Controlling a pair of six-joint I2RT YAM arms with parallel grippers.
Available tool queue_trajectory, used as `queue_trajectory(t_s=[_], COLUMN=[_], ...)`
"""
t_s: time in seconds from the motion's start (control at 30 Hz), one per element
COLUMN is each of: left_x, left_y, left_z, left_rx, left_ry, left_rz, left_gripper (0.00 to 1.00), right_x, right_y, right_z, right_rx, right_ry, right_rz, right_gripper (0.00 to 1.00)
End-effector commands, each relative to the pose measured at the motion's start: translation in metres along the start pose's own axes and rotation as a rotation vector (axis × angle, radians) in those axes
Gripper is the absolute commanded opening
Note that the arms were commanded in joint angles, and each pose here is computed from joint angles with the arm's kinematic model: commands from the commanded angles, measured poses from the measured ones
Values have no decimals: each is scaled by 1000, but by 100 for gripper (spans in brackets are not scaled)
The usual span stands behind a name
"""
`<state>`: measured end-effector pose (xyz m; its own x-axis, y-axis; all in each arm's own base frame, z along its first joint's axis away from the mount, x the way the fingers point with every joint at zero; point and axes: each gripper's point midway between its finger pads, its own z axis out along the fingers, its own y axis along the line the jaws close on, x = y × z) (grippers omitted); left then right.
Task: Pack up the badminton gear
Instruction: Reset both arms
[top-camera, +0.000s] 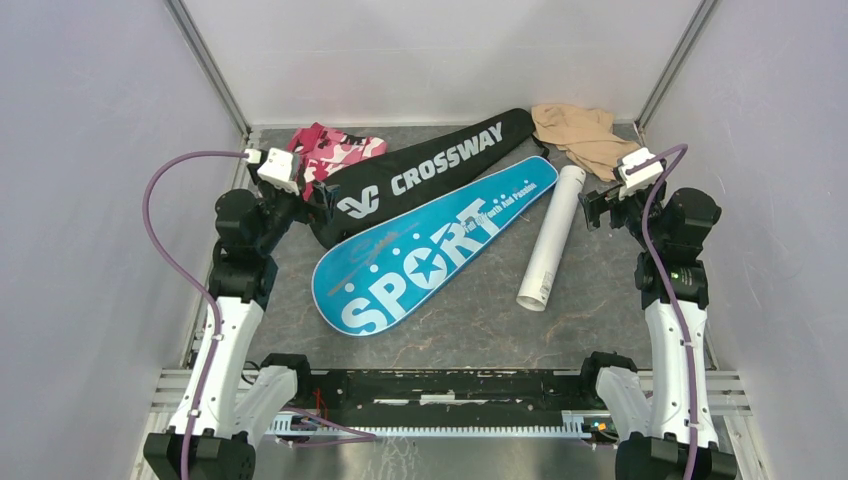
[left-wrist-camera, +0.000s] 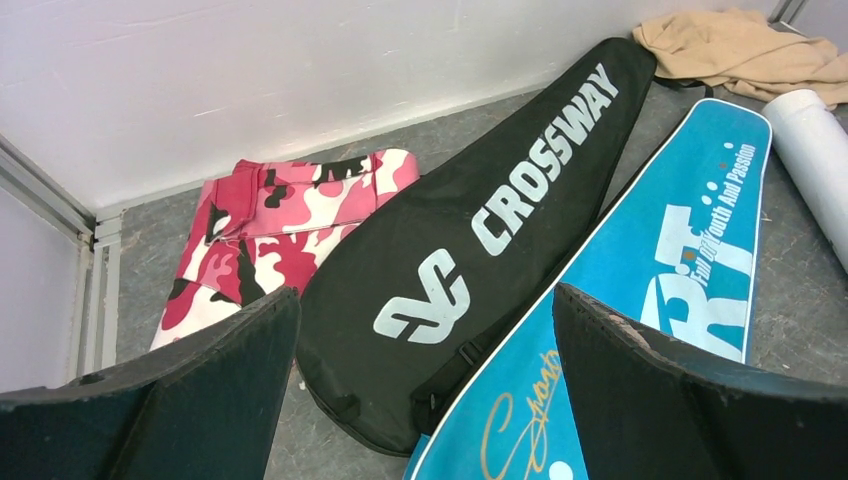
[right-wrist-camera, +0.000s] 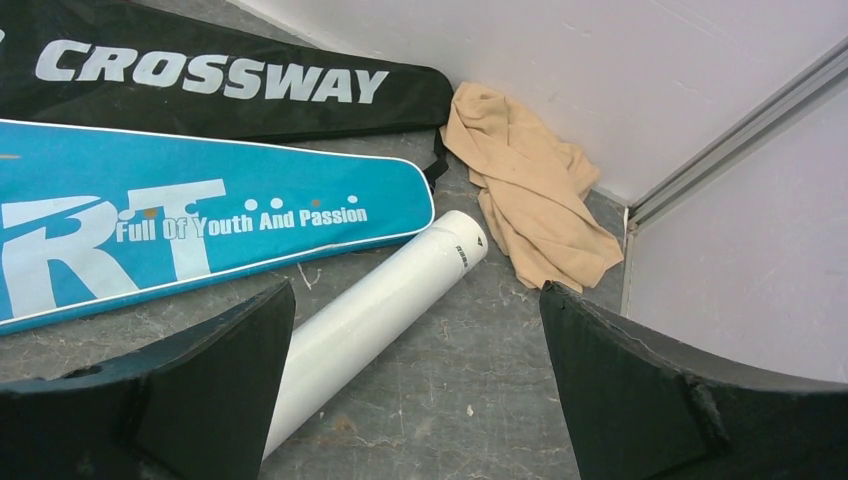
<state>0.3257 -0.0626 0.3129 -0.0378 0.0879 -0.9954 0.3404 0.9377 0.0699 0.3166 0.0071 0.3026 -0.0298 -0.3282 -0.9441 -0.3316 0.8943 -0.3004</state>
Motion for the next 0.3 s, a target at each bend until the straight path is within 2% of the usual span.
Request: queue_trajectory(t_s=[0.0, 0.27], left_x=[-18, -13], left_y=[-2, -2], left_z=[-2, -1], left_rx=[12, 14], left_ry=[-59, -47], left_rz=[-21, -19], left_gripper=[100, 100], right_x=[-5, -1], right_y=[-1, 1], right_z=[-2, -1], right_rx=[0, -8], right_ry=[-16, -6], right_rz=[-15, -17], right_gripper=[98, 98])
